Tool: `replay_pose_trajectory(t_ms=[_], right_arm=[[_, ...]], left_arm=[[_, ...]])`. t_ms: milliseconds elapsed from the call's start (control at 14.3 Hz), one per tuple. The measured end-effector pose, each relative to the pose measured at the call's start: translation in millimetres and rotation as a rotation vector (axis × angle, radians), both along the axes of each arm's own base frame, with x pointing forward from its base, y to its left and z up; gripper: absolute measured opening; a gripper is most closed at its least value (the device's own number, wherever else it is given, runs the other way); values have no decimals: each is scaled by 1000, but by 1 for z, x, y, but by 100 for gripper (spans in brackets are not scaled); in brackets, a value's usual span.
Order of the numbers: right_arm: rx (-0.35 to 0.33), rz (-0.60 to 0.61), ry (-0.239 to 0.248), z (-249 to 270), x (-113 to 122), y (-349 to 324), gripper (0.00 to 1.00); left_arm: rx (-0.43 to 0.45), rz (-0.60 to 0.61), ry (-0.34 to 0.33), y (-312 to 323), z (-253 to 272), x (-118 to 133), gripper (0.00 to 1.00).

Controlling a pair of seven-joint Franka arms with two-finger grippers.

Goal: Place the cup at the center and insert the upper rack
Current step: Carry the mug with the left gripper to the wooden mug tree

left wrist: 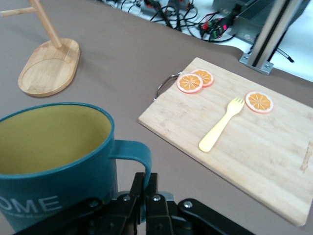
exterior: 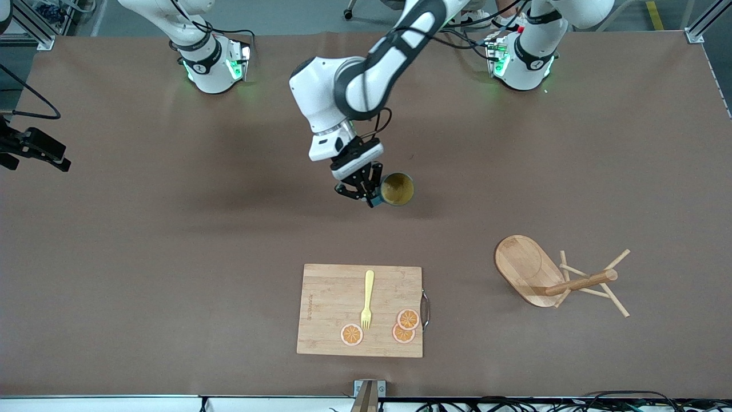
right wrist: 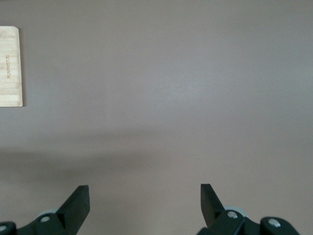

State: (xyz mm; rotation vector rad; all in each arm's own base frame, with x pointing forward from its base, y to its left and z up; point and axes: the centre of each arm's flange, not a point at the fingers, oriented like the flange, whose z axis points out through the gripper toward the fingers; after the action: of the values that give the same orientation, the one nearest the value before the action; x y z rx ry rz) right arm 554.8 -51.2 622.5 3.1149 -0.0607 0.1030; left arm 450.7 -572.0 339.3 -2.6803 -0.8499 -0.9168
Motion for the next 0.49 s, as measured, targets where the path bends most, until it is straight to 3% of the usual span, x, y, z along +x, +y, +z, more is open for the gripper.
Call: replay_pose_trajectory(t_ms=[279, 488], right_arm=[[0, 0, 0, 0, 0, 0, 100], [0, -1, 0, 0, 0, 0, 100]], left_arm=[[-175, 101, 140, 57, 71, 51, 5], [-311, 207, 190, 104, 113, 80, 5]])
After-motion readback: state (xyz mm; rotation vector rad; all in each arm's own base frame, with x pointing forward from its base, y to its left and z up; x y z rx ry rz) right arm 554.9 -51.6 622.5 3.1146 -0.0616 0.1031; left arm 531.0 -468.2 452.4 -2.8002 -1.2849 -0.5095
